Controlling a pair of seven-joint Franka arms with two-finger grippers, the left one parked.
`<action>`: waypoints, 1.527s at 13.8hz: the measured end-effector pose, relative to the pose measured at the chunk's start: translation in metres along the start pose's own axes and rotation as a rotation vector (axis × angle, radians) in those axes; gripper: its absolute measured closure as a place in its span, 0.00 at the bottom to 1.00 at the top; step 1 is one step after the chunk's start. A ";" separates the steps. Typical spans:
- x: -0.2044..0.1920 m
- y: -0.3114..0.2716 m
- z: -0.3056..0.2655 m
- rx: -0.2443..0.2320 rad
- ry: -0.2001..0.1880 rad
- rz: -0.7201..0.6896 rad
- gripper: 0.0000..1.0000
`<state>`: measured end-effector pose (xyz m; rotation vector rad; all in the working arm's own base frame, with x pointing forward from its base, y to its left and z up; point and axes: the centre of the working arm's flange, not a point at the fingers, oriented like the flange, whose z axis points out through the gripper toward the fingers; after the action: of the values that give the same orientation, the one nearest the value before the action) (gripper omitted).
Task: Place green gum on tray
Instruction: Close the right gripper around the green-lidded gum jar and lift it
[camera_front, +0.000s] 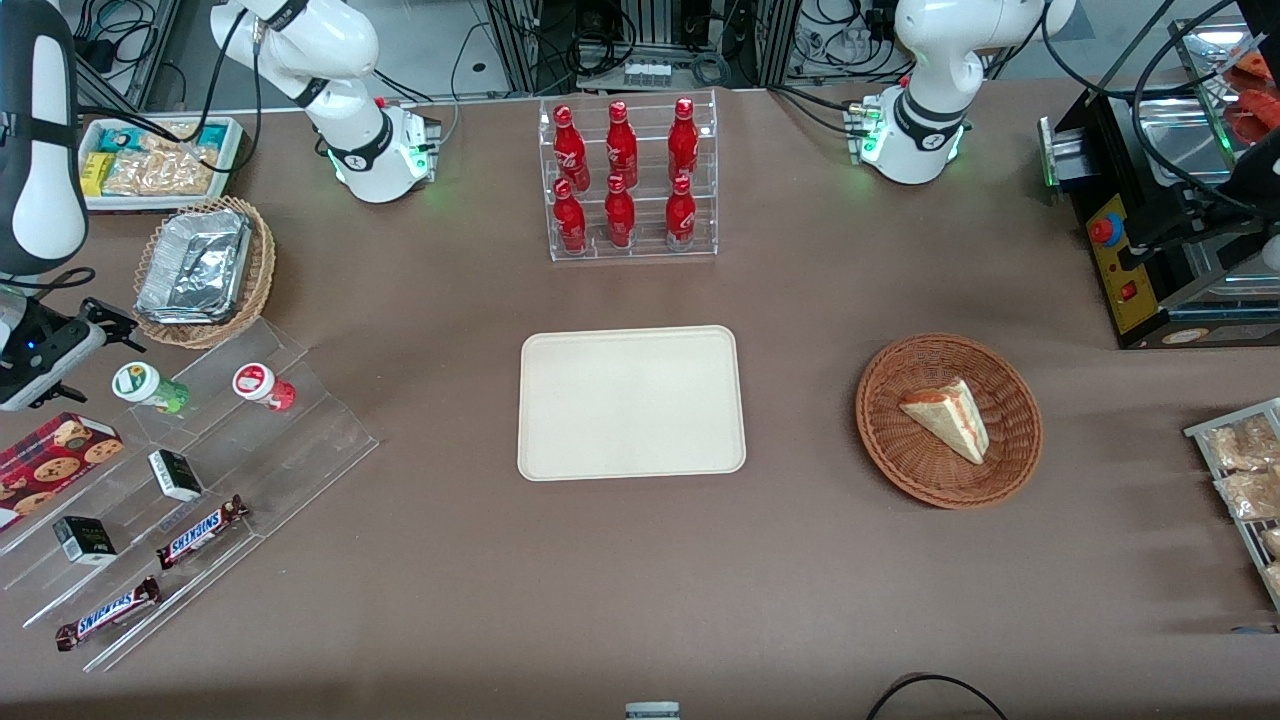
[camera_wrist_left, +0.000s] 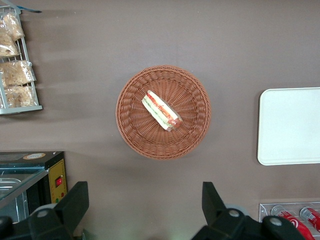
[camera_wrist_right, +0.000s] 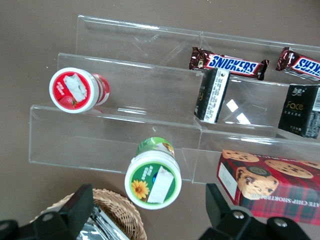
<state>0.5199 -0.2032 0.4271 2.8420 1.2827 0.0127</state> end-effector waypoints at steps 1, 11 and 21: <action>0.000 0.000 0.004 0.005 0.012 0.009 0.00; -0.003 0.010 0.042 0.003 0.032 0.042 0.02; -0.001 0.006 0.042 0.018 0.038 0.049 0.42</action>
<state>0.5240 -0.2087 0.3847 2.9015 1.2257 0.0574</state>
